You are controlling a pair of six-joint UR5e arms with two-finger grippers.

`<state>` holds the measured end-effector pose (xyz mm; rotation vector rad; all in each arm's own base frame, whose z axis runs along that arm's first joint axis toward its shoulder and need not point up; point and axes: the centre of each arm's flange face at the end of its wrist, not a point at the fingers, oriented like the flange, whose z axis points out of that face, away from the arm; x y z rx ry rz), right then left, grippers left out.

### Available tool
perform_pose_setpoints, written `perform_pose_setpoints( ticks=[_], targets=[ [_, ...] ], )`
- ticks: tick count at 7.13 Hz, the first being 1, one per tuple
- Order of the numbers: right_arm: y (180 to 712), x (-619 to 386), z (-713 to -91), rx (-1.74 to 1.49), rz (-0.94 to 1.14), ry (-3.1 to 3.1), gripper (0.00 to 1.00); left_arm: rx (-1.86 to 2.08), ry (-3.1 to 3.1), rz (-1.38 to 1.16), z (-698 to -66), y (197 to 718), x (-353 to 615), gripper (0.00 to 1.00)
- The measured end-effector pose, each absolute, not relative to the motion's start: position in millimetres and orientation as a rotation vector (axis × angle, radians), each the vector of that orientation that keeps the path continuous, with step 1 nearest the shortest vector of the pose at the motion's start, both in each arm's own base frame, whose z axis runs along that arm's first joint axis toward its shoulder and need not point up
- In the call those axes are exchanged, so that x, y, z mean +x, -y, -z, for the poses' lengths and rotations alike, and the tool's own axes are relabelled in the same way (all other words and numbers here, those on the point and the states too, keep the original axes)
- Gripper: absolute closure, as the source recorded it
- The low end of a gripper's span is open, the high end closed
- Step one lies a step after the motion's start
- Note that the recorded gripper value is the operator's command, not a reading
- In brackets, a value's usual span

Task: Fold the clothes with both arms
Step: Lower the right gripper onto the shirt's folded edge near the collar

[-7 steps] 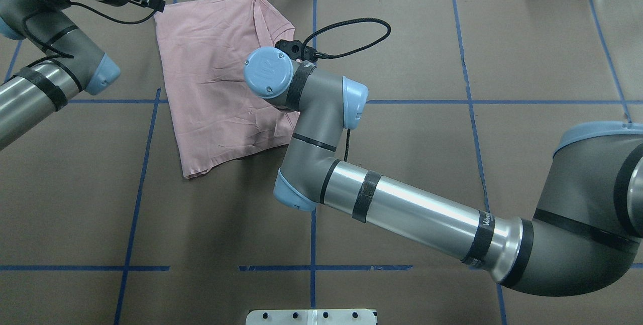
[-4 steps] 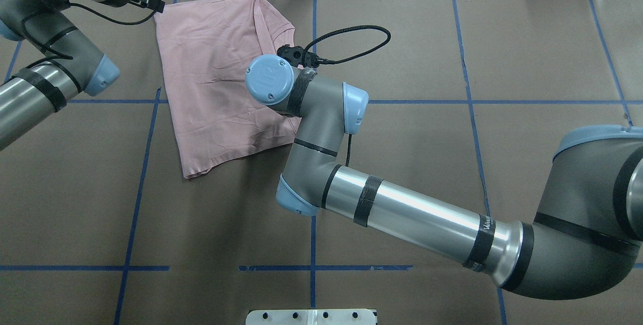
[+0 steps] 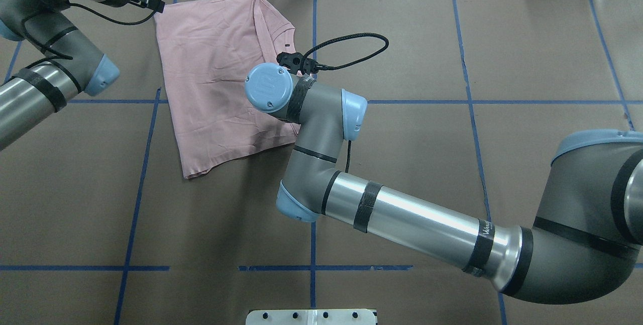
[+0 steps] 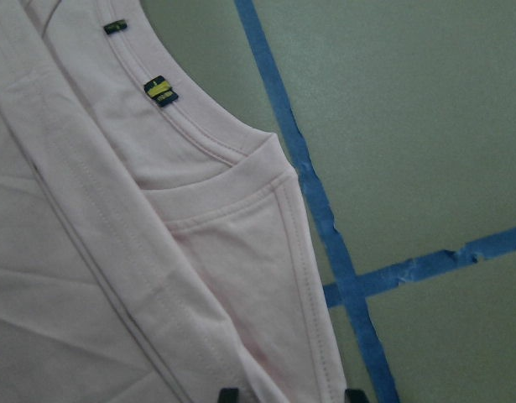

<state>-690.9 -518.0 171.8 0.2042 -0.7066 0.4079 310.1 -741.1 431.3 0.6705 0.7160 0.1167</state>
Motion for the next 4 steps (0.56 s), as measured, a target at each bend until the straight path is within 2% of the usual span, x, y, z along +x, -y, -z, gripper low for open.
perform_pose_setpoints(
  ticks=[1, 2, 4],
  targets=[
    [517.7, -691.1, -173.2, 0.204, -0.408, 0.705, 0.82, 0.67, -0.716, -0.117, -431.3, 740.9, 310.5, 0.0],
    [517.5, -691.2, -174.8, 0.203, -0.41, 0.703, 1.0, 0.67, -0.716, -0.118, -431.3, 740.8, 310.8, 0.0],
    [517.6, -690.9, -176.6, 0.202, -0.417, 0.701, 1.0, 0.671, -0.716, -0.118, -430.5, 740.9, 311.3, 0.0]
  ],
)
